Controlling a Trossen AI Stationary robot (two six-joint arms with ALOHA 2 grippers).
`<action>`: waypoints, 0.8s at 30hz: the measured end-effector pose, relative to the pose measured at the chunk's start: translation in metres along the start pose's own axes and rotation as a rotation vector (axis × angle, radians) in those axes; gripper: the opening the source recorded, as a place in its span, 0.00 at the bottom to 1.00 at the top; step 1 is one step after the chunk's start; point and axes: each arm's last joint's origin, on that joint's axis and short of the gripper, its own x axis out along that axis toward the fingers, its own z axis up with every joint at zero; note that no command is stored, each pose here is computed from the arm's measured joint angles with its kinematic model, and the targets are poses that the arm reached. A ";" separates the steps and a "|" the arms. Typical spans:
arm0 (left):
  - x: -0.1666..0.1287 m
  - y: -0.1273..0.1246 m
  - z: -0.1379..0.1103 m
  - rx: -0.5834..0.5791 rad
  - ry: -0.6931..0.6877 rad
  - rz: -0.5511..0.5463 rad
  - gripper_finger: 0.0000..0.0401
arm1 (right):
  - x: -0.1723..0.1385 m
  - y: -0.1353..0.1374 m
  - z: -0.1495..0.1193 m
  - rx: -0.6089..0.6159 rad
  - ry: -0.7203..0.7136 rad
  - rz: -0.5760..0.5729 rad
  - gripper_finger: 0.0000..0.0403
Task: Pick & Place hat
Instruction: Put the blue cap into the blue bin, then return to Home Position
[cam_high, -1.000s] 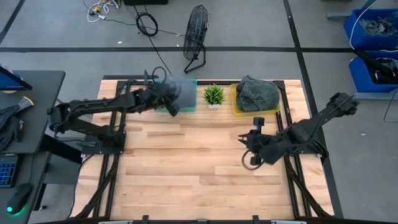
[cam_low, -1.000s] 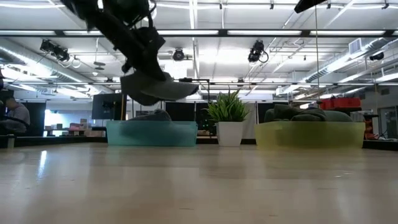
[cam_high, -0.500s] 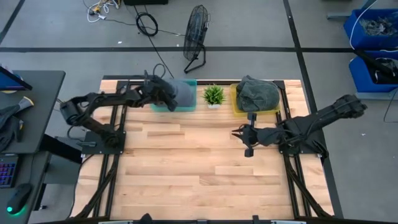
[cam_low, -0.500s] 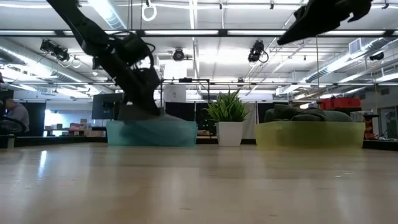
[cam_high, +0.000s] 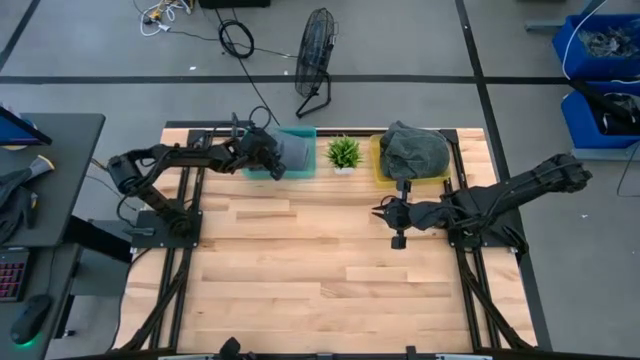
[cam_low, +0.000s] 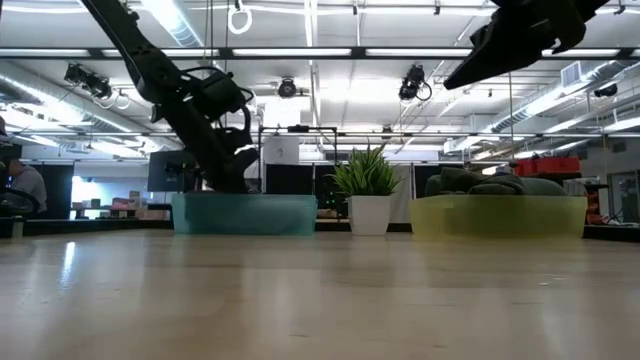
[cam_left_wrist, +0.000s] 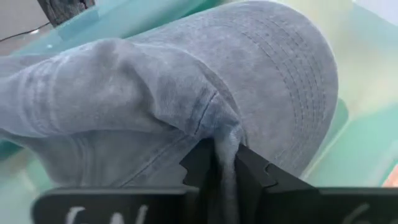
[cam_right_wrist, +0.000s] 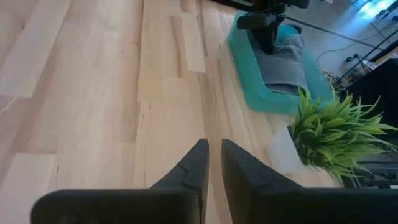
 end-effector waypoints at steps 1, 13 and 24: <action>-0.003 -0.001 0.001 0.002 -0.007 0.001 0.16 | 0.000 -0.001 0.001 0.012 -0.004 -0.002 0.11; -0.080 0.000 0.028 -0.005 -0.211 -0.037 0.37 | -0.077 -0.047 0.078 0.071 -0.070 -0.004 0.11; -0.194 -0.007 0.028 0.016 -0.555 -0.238 0.34 | -0.130 -0.077 0.120 0.335 -0.252 0.034 0.11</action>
